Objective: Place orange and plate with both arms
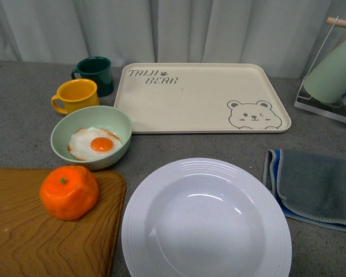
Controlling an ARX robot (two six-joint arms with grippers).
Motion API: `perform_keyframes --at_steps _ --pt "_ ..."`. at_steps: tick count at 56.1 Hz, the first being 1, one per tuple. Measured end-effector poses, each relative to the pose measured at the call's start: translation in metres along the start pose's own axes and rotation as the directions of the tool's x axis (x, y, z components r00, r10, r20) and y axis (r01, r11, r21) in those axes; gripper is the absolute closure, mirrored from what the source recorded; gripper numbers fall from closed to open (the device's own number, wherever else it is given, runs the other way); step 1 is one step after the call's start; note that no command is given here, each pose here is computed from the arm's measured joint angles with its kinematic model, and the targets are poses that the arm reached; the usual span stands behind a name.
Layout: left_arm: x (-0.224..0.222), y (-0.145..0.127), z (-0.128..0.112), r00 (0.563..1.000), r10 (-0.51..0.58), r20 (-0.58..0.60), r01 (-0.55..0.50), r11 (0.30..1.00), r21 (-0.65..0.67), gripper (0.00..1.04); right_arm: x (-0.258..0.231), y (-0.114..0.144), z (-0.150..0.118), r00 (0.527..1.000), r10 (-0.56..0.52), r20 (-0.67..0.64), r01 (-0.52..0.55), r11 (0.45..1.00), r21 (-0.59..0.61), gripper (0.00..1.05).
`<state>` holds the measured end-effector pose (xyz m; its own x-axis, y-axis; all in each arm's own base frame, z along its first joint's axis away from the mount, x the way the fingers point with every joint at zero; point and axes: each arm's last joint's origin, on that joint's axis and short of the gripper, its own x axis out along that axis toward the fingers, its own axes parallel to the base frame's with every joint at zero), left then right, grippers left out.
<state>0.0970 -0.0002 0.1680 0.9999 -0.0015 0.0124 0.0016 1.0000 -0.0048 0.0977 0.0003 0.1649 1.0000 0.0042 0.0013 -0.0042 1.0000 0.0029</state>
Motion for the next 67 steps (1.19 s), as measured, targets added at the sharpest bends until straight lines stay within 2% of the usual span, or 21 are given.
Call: perform_keyframes --at_steps 43,44,47,50,56,63,65,67 --pt "0.000 0.000 0.000 1.000 0.010 -0.006 -0.010 1.000 -0.002 0.07 0.000 0.000 0.000 1.000 0.000 0.000 0.000 1.000 0.000 0.09" --pt "0.000 0.000 0.000 1.000 0.018 -0.020 -0.018 1.000 -0.012 0.07 0.000 0.000 0.000 1.000 0.000 0.000 0.000 1.000 0.000 0.09" --pt "0.002 -0.002 -0.002 0.976 0.107 -0.187 -0.115 0.993 -0.033 0.07 0.000 0.000 0.000 1.000 0.000 0.000 0.000 1.000 0.000 0.09" --pt "0.007 -0.005 -0.007 0.950 0.132 -0.282 -0.147 0.989 -0.034 0.07 0.000 0.000 0.000 1.000 -0.001 0.000 0.001 1.000 0.000 0.09" --pt "0.030 -0.025 -0.004 0.925 -0.057 -0.375 0.021 0.995 -0.101 0.07 0.000 0.000 0.000 1.000 0.000 0.001 0.000 1.000 0.000 0.09" --pt "0.072 -0.043 -0.005 0.892 -0.129 -0.432 0.078 0.988 -0.135 0.07 0.000 0.000 0.000 1.000 0.000 0.002 0.000 1.000 0.000 0.09" --pt "0.088 -0.051 -0.012 0.862 -0.184 -0.473 0.123 0.980 -0.157 0.07 0.000 0.000 0.000 1.000 0.000 0.002 0.000 1.000 0.000 0.09" --pt "0.097 -0.056 -0.021 0.837 -0.196 -0.511 0.133 0.979 -0.157 0.07 0.000 0.000 0.000 1.000 0.000 0.002 0.000 1.000 0.000 0.09"
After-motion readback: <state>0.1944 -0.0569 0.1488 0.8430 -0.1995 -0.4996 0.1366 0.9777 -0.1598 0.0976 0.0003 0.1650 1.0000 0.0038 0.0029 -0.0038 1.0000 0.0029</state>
